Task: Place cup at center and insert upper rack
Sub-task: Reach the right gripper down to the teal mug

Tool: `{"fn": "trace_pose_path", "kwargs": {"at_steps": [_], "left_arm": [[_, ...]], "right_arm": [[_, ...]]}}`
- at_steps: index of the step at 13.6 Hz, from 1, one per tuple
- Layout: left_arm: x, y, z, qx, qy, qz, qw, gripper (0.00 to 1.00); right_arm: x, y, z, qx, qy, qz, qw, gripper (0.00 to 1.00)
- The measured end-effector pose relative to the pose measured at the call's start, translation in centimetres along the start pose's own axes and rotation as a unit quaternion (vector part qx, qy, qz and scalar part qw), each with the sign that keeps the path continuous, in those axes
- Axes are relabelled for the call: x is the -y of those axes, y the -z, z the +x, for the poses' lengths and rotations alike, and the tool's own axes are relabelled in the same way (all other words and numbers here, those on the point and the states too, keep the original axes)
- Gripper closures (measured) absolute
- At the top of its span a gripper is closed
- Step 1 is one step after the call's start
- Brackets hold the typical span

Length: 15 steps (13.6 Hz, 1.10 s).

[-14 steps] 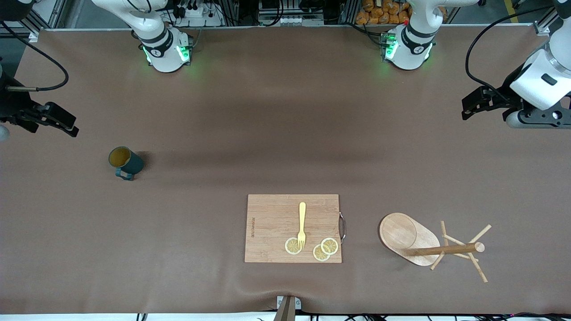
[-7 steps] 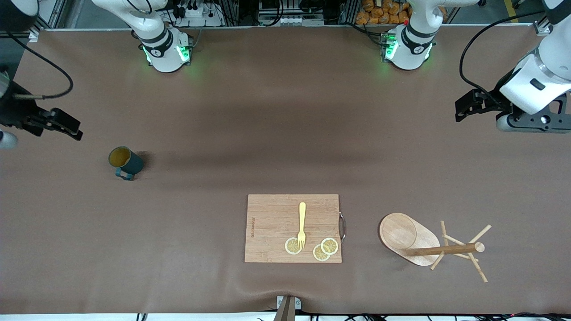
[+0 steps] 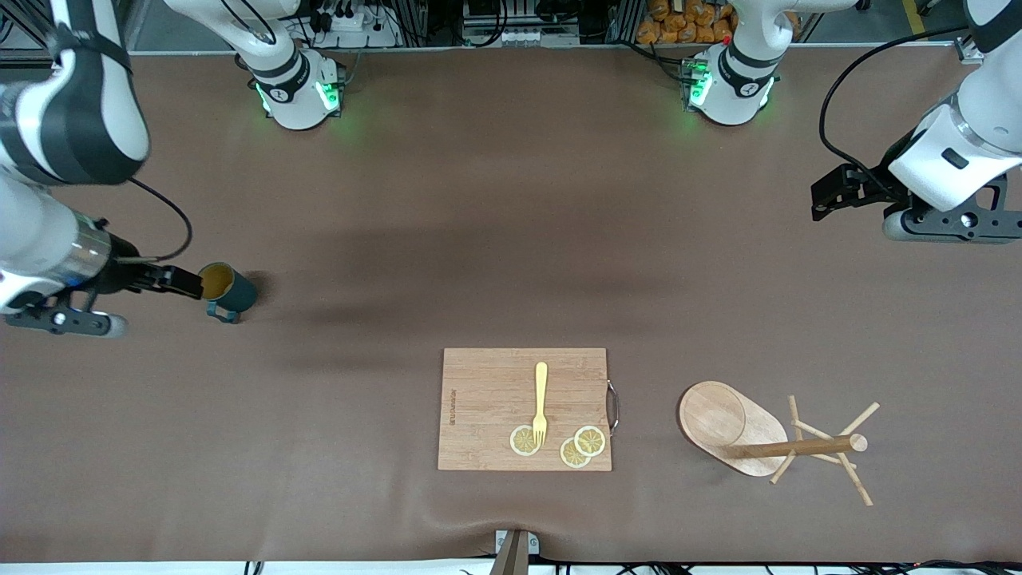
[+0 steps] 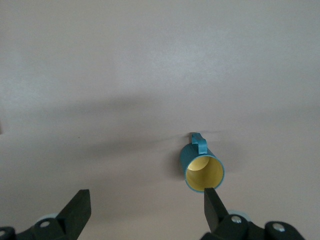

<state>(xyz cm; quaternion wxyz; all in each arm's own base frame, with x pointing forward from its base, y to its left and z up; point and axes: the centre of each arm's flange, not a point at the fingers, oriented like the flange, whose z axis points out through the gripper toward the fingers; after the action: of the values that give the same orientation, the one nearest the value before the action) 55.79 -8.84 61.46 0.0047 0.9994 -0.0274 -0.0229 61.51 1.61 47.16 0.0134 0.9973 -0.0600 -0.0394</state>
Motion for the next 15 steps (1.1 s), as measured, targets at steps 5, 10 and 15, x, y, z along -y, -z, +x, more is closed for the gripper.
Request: {"fn": "trace_pose_path", "kwargs": {"at_steps": [5, 10, 15], "left_arm": [[-0.1, 0.0, 0.0, 0.000, -0.001, 0.000, 1.000, 0.00], [-0.2, 0.0, 0.0, 0.000, -0.001, 0.000, 1.000, 0.00], [-0.3, 0.0, 0.0, 0.000, -0.002, 0.000, 1.000, 0.00]], "right_arm": [[-1.6, -9.0, -1.4, 0.024, -0.010, -0.002, 1.000, 0.00], [-1.6, -16.6, -4.2, 0.021, -0.001, 0.000, 1.000, 0.00], [-2.5, -19.0, -5.4, 0.029, 0.016, -0.001, 0.999, 0.08]]}}
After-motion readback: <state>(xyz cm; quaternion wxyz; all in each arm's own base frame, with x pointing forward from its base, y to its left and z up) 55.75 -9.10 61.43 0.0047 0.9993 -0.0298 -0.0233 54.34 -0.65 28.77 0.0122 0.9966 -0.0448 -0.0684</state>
